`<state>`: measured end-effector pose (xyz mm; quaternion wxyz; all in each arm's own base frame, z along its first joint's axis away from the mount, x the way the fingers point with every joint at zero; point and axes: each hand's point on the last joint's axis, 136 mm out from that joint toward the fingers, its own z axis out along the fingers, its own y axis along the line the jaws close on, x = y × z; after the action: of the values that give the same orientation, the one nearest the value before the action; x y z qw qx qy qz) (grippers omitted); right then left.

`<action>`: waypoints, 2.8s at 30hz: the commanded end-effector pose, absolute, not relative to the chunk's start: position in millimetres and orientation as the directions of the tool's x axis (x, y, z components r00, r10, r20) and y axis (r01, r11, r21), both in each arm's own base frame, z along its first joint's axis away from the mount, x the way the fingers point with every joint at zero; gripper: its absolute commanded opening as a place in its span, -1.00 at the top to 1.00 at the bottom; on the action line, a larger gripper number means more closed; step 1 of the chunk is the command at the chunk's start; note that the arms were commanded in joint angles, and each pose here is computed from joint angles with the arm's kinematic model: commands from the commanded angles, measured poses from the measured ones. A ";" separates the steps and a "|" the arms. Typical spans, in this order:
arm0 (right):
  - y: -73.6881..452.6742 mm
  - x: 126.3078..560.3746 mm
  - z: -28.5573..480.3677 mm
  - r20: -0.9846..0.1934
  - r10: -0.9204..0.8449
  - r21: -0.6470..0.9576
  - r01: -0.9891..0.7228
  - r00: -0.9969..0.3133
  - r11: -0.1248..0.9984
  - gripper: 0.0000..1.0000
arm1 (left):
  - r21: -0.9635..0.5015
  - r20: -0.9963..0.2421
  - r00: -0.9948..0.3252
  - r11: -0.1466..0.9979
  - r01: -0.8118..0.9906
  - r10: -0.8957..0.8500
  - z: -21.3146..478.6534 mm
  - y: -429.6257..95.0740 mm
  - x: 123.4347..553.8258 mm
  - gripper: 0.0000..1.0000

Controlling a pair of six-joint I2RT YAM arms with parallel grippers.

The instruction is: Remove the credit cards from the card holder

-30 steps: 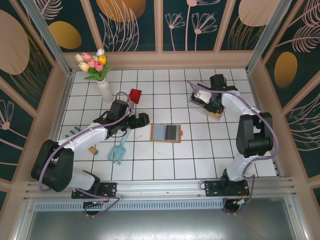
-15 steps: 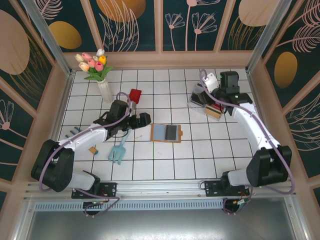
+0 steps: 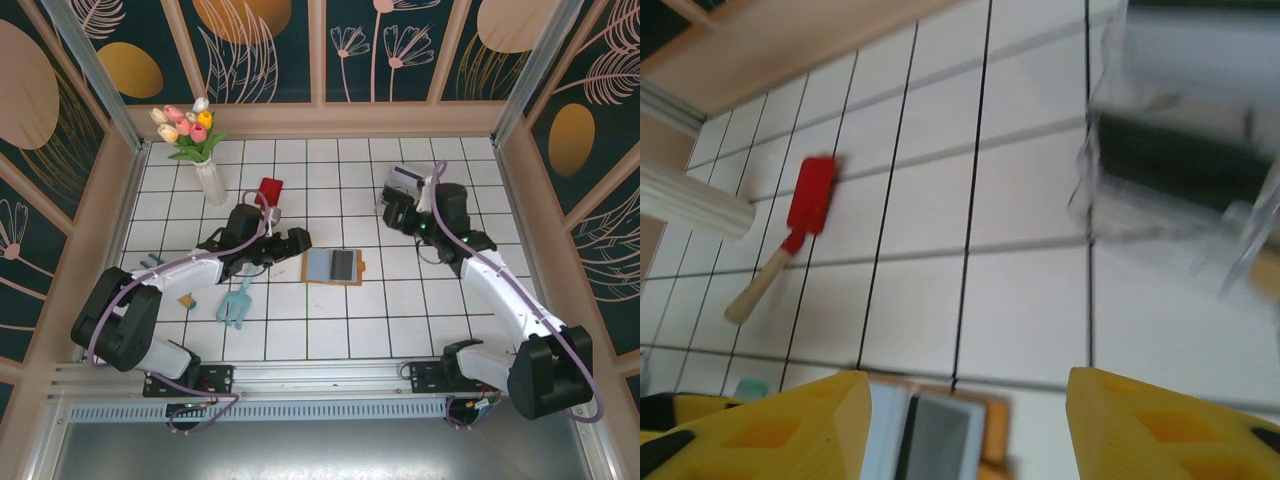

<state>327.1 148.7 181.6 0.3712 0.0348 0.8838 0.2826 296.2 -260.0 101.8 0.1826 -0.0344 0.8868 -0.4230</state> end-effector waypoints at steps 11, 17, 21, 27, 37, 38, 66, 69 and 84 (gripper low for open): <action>208.1 270.4 89.5 -0.301 0.447 0.658 0.155 -0.843 0.737 0.12 | -0.772 -0.215 -0.962 0.633 0.060 -0.171 87.4 -322.4 293.1 -0.38; 226.6 269.2 68.8 -0.264 0.407 0.627 0.165 -0.875 0.761 0.44 | -0.758 -0.180 -0.970 0.651 0.031 -0.164 70.9 -331.3 294.9 0.07; 232.8 272.0 60.7 -0.255 0.391 0.611 0.167 -0.884 0.774 0.50 | -0.751 -0.168 -0.974 0.660 0.025 -0.154 63.7 -336.1 295.6 0.25; 239.9 274.6 56.3 -0.256 0.363 0.612 0.141 -0.896 0.778 0.66 | -0.741 -0.154 -0.978 0.671 0.021 -0.139 55.2 -339.4 297.6 0.36; 245.2 277.5 46.2 -0.241 0.349 0.606 0.140 -0.905 0.783 0.67 | -0.734 -0.130 -0.984 0.679 0.014 -0.120 43.2 -341.4 294.7 0.44; 246.1 277.3 46.1 -0.241 0.346 0.606 0.138 -0.907 0.784 0.67 | -0.734 -0.127 -0.985 0.679 0.012 -0.120 41.7 -340.5 293.7 0.44; 238.5 264.6 13.8 -0.173 0.341 0.550 0.196 -0.924 0.812 0.67 | -0.693 -0.131 -0.991 0.718 0.068 -0.032 22.5 -336.6 283.8 0.50; 238.0 263.5 13.2 -0.169 0.342 0.549 0.199 -0.925 0.812 0.67 | -0.708 -0.129 -0.991 0.703 0.071 -0.029 23.9 -339.0 283.2 0.50; 231.1 261.9 7.4 -0.164 0.355 0.514 0.227 -0.920 0.827 0.67 | -0.676 -0.175 -0.985 0.729 0.111 -0.013 27.4 -330.1 283.7 0.82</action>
<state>271.2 239.5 24.3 0.1495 0.1409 0.9360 0.2858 285.2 -334.8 27.2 0.0743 0.0137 0.9209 -0.3824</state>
